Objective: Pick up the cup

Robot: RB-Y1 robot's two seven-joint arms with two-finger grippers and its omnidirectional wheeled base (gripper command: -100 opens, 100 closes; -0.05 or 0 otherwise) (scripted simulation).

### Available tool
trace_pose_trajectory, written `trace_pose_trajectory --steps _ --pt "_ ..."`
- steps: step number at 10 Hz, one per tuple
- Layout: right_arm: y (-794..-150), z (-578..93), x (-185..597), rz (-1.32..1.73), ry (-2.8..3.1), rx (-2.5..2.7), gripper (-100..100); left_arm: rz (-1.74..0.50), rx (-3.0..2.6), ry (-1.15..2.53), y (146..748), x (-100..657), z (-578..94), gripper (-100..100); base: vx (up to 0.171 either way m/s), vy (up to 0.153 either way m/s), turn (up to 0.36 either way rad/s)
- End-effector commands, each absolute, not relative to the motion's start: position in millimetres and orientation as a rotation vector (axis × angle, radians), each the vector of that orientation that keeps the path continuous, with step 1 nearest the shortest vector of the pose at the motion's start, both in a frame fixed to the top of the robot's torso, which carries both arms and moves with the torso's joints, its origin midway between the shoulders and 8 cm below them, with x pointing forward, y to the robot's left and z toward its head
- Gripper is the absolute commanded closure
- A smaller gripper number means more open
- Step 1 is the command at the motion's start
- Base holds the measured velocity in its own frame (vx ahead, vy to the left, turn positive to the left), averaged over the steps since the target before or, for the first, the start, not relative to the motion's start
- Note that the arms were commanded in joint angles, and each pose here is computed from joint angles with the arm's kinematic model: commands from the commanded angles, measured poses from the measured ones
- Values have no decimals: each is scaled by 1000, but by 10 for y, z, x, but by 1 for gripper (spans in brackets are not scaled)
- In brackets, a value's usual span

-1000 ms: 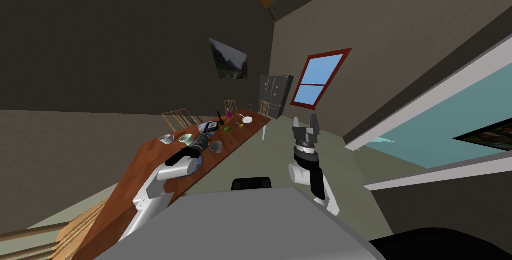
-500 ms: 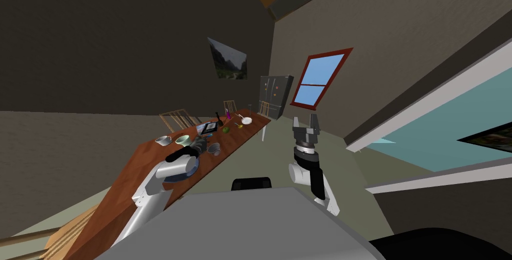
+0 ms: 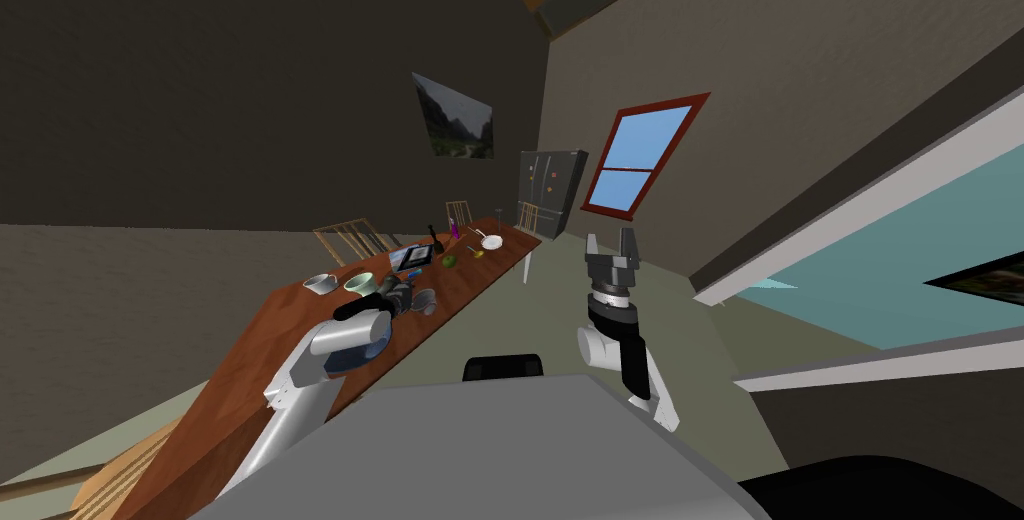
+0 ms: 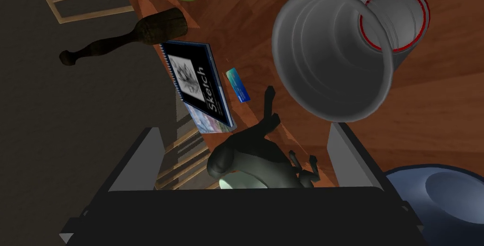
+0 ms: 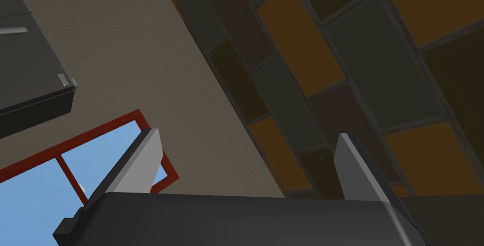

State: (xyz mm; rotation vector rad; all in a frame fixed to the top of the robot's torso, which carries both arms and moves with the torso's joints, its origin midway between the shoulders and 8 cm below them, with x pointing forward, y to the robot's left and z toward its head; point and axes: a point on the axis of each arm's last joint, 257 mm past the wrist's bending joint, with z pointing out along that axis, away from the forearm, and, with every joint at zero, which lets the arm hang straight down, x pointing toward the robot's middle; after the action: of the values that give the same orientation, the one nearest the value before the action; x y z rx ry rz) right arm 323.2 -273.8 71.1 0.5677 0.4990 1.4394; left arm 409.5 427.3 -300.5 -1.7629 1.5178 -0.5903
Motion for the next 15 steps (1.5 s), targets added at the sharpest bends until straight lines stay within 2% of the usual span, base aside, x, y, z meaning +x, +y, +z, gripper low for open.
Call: trace_pose_trajectory --steps 1,15 --pt "-2738 711 3232 1439 499 568 0 -562 -1802 1538 4283 4023 -3083 -100 34 -24 8" --pt "-2738 711 3232 1439 499 568 0 -327 -2138 1701 4297 3343 -3744 -100 49 -17 12"
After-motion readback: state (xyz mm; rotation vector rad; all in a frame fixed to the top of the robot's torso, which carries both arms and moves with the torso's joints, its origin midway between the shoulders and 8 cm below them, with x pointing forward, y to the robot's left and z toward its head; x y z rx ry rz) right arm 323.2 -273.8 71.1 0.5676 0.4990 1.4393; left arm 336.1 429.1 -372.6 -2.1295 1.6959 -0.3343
